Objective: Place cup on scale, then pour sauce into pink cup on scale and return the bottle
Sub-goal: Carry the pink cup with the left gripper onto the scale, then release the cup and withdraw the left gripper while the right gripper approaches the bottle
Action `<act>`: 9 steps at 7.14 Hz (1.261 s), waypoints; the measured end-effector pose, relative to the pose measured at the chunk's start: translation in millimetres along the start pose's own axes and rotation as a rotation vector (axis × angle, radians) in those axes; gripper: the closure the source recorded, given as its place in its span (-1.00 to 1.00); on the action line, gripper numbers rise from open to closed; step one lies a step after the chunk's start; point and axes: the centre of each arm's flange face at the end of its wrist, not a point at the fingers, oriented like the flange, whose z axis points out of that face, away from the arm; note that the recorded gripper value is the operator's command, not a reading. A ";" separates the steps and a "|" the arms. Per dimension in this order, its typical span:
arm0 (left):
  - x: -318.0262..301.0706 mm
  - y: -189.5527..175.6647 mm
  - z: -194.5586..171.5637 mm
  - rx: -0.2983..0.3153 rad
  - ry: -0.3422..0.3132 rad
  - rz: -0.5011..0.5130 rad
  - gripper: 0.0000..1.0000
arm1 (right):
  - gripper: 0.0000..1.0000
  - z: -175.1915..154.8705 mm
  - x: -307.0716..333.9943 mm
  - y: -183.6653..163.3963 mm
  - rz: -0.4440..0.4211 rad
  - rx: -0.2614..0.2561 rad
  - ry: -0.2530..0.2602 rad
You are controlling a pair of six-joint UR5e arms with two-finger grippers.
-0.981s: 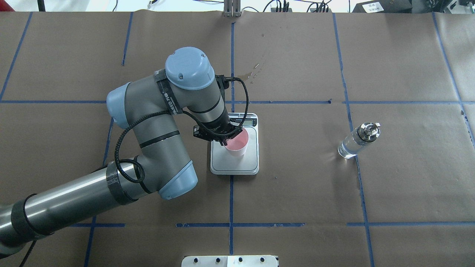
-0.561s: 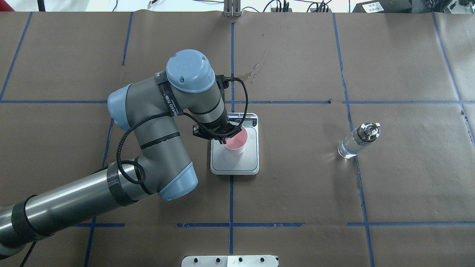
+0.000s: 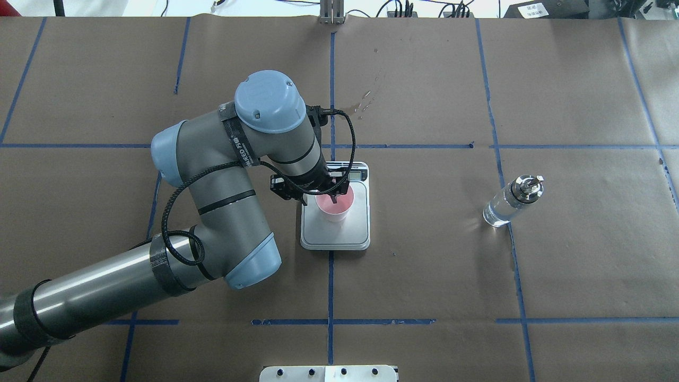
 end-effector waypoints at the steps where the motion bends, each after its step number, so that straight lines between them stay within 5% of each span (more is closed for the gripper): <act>1: 2.5 3.6 -11.7 0.009 0.020 0.008 -0.47 | -1.00 -1.2 -10.6 -2.3 -0.030 0.009 0.016; 4: -28.2 3.3 -47.3 0.049 0.047 0.002 -0.47 | -1.00 -3.6 -46.2 12.6 -0.034 0.073 -0.006; 9: -142.0 -37.2 -104.9 0.165 0.010 -0.004 -0.53 | -1.00 81.0 -153.2 57.2 0.060 0.191 -0.080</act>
